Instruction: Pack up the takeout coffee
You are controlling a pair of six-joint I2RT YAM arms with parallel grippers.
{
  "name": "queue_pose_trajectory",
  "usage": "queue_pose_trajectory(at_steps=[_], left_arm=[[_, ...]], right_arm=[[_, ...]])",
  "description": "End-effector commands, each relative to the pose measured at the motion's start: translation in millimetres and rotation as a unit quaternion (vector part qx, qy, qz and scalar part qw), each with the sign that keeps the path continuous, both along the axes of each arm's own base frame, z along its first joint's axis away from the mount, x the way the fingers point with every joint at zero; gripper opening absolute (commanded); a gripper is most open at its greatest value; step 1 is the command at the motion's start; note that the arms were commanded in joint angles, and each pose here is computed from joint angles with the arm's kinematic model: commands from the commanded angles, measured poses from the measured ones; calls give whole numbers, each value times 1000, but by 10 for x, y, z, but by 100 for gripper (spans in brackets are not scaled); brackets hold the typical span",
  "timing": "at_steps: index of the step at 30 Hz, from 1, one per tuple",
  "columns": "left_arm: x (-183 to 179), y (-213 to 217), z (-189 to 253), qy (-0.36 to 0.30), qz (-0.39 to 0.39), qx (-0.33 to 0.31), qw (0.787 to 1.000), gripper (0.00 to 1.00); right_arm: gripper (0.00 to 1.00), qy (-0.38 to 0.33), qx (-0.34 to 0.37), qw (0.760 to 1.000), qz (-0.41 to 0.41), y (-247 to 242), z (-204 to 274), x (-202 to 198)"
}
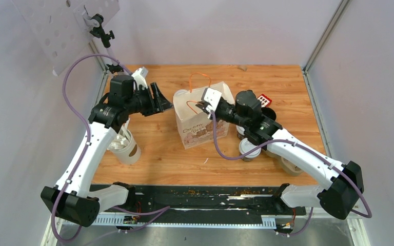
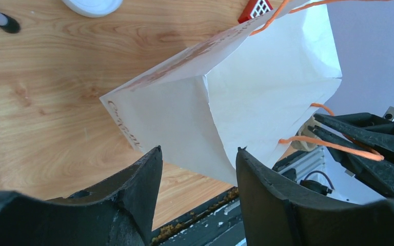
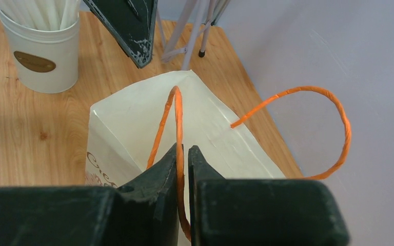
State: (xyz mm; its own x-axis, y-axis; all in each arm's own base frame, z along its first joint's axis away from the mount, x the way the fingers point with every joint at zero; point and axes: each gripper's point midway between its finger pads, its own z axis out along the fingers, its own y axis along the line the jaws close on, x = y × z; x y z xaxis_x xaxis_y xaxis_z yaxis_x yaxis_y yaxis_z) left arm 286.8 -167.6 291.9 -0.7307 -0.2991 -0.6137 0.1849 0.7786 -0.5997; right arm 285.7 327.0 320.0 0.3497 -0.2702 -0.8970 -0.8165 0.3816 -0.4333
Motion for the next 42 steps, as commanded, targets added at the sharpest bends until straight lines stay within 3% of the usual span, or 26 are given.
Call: queue_pose_trajectory(at_steps=[1, 16, 20, 24, 30, 33, 34, 35, 42], left_arm=[[1, -159, 103, -14, -25, -53, 998, 61], [102, -238, 88, -22, -42, -62, 997, 43], [95, -228, 32, -17, -44, -53, 998, 42], [113, -237, 12, -21, -51, -48, 997, 30], [160, -224, 71, -42, -64, -27, 997, 0], [195, -203, 77, -44, -68, -10, 997, 0], [207, -194, 89, -47, -69, -5, 997, 0], [216, -187, 88, -47, -70, 0, 996, 0], [267, -107, 147, -61, -73, 41, 995, 0]], right_arm=[[9, 3, 14, 1000, 10, 40, 134, -79], [8, 19, 21, 999, 25, 166, 192, -192], [11, 31, 27, 999, 19, 169, 208, -191], [25, 68, 21, 997, -20, 96, 134, -118], [59, 117, 7, 991, -71, -105, 128, -130], [78, 146, 13, 986, -80, -218, 175, -245], [93, 158, 16, 984, -84, -257, 173, -288], [99, 170, 21, 981, -87, -295, 176, -334], [100, 237, 75, 960, -132, -644, 308, -598]])
